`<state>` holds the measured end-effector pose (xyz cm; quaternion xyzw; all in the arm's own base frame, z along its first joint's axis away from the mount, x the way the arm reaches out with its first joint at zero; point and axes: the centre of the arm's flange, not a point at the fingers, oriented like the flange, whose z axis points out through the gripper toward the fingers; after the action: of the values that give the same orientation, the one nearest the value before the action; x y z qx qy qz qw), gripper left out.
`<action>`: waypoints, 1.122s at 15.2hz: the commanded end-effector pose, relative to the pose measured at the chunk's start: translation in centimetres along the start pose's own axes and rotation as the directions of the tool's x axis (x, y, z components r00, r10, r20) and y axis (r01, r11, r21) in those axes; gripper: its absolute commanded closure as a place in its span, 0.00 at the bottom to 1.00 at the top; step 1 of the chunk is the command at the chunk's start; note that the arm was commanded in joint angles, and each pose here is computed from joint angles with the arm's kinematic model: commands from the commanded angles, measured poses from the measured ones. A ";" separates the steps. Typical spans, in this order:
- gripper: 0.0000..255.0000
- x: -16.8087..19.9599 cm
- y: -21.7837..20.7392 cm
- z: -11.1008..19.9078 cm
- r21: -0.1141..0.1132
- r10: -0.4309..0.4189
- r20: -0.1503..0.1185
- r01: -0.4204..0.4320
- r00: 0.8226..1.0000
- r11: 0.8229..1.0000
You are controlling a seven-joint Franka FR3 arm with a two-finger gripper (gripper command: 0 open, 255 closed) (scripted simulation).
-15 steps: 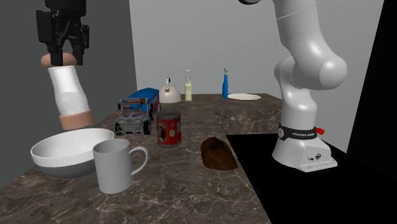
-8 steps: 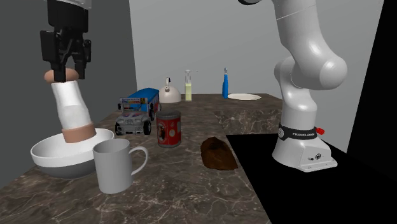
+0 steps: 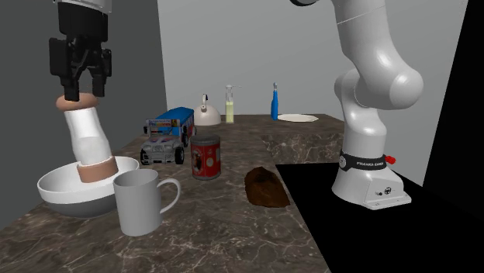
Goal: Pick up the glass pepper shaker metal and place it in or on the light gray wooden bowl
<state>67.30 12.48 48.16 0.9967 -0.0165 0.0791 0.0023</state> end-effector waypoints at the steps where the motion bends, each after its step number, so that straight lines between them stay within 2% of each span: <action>1: 0.00 0.0 0.0 0.0 0.000 0.000 0.000 0.000 1.000 1.000; 5: 0.00 0.0 0.0 0.0 0.000 0.000 0.000 0.000 1.000 1.000; 9: 0.00 0.0 0.0 -5.0 0.000 0.000 0.000 0.000 1.000 1.000; 17: 0.00 0.0 0.0 -5.0 0.000 0.000 0.000 0.000 1.000 1.000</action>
<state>66.52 12.51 53.10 0.9967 -0.0165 0.0792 0.0022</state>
